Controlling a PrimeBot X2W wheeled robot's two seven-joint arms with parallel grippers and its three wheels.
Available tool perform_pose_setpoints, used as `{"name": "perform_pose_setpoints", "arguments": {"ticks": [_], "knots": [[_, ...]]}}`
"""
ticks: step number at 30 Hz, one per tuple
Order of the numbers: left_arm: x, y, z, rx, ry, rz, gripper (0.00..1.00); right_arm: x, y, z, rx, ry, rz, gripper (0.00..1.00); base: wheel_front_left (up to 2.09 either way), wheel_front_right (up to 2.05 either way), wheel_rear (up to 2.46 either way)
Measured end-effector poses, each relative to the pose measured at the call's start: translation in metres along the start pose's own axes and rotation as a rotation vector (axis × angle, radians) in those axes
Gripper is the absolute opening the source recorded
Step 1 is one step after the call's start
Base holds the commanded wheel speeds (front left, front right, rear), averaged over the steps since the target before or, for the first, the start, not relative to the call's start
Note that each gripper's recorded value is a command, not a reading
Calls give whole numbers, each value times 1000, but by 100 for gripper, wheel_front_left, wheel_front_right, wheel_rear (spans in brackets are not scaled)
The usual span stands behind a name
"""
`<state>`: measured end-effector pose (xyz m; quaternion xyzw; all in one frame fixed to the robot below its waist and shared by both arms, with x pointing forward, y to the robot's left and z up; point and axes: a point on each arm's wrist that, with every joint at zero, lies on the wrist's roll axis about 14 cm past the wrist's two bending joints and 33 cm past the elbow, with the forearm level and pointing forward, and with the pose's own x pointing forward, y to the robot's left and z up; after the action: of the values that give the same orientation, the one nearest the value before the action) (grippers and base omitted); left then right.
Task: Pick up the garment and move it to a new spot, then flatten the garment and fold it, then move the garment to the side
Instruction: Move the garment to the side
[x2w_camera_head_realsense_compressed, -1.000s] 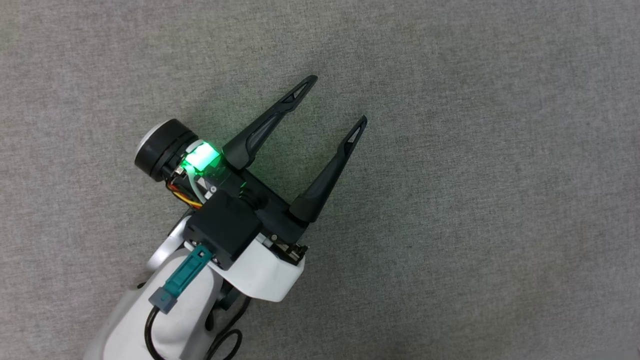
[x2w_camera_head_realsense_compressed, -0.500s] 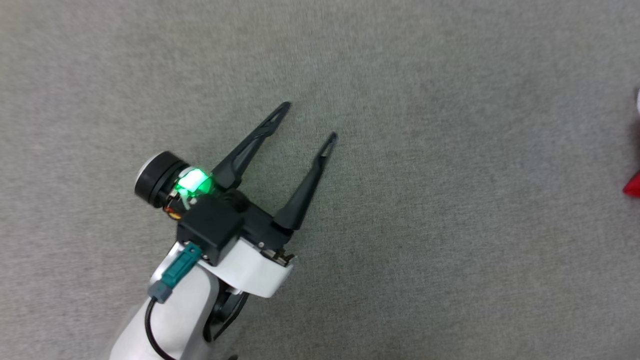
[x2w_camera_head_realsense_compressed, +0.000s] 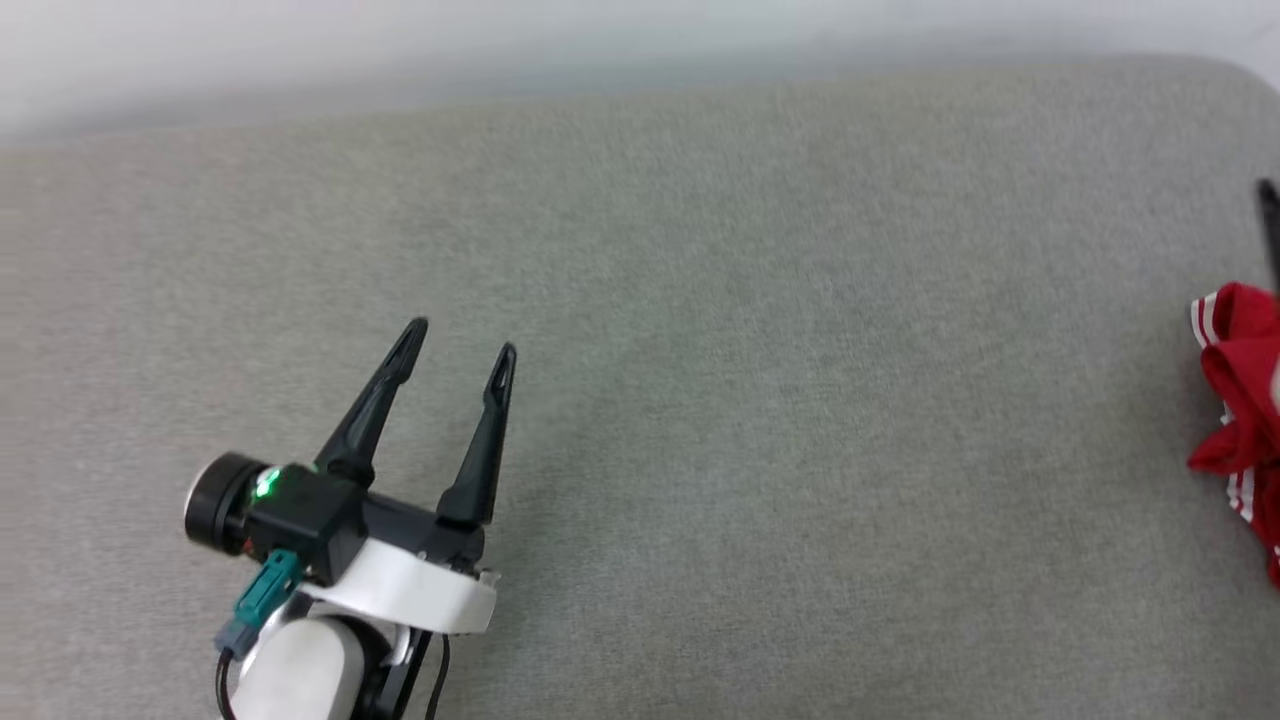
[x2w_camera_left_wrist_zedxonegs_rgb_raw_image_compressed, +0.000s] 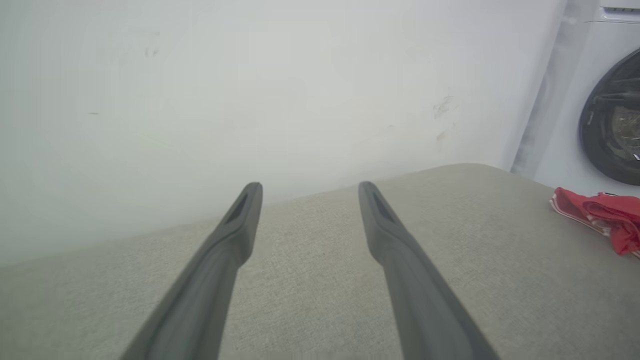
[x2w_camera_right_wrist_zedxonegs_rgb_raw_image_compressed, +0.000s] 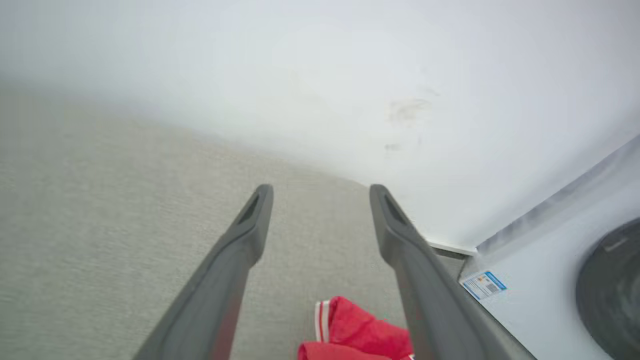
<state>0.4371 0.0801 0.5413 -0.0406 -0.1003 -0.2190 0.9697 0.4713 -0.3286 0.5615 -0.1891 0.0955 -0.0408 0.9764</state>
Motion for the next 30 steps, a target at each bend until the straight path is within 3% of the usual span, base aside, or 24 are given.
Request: {"name": "perform_pose_setpoints", "arguments": {"ticks": [6, 9, 15, 20, 30], "knots": [[-31, 12, 13, 7, -2, 94, 100, -27, 50, 44, 284, -248, 66, 100, 0, 0, 0], [-46, 19, 15, 4, 3, 153, 100, -40, 70, 53, 356, -325, 82, 100, 0, 0, 0], [-73, 31, 15, 12, 18, 236, 100, -65, 106, 51, 418, -405, 109, 100, 0, 0, 0], [-92, 41, 15, 17, 26, 300, 100, -84, 139, 30, 474, -394, 136, 100, 0, 0, 0], [-100, 40, 11, 6, 36, 313, 100, -95, 153, 9, 502, -346, 152, 100, 0, 0, 0]]}}
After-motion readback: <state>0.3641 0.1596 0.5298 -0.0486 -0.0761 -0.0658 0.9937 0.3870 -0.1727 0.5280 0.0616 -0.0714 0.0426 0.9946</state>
